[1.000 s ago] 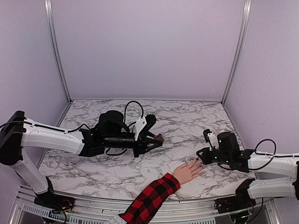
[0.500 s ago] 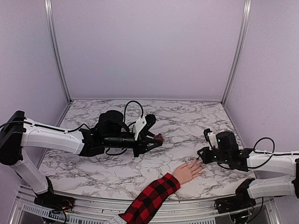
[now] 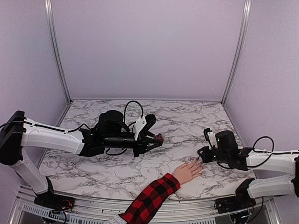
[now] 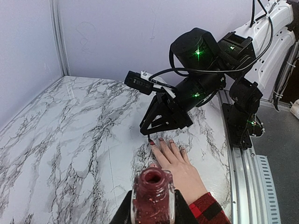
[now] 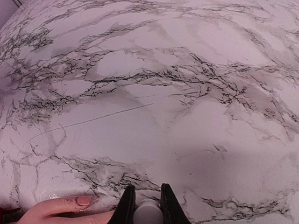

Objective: Paint the nails
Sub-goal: Paint the hand on the nail.

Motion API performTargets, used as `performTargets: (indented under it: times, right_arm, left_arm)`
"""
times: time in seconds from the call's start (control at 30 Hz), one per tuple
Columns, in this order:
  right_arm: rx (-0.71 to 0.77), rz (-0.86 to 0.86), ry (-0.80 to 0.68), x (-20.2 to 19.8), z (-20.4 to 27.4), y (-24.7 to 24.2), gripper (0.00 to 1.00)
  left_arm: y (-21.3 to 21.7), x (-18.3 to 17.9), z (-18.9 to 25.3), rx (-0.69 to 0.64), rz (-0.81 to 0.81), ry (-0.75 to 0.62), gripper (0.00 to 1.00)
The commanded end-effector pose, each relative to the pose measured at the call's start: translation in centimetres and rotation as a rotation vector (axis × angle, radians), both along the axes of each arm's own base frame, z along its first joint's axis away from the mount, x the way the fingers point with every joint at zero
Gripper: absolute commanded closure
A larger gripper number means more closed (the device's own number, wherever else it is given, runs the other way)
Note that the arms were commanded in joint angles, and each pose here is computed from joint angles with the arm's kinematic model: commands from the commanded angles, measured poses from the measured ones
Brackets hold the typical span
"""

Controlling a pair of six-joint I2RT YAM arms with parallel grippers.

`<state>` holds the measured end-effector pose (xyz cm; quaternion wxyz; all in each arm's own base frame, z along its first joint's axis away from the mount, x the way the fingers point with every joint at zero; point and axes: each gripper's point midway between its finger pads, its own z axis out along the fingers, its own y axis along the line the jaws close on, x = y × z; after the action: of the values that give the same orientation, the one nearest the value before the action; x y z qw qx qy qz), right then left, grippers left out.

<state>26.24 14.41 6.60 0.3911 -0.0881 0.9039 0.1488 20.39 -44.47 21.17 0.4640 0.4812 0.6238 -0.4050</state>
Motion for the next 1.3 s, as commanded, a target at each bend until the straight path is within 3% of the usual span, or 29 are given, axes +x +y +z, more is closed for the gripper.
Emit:
performTargets:
  times: [0.0,1.27]
  right_arm:
    - [0.013,-0.029,-0.021,1.06,1.27,0.07,1.0]
    - [0.003,-0.039,-0.01,1.3,1.07,0.03,1.0]
  left_arm:
    - [-0.32,0.39,1.43,-0.043,-0.002,-0.025,1.0]
    - [-0.57,0.46,1.79,-0.05,-0.008,-0.03,1.0]
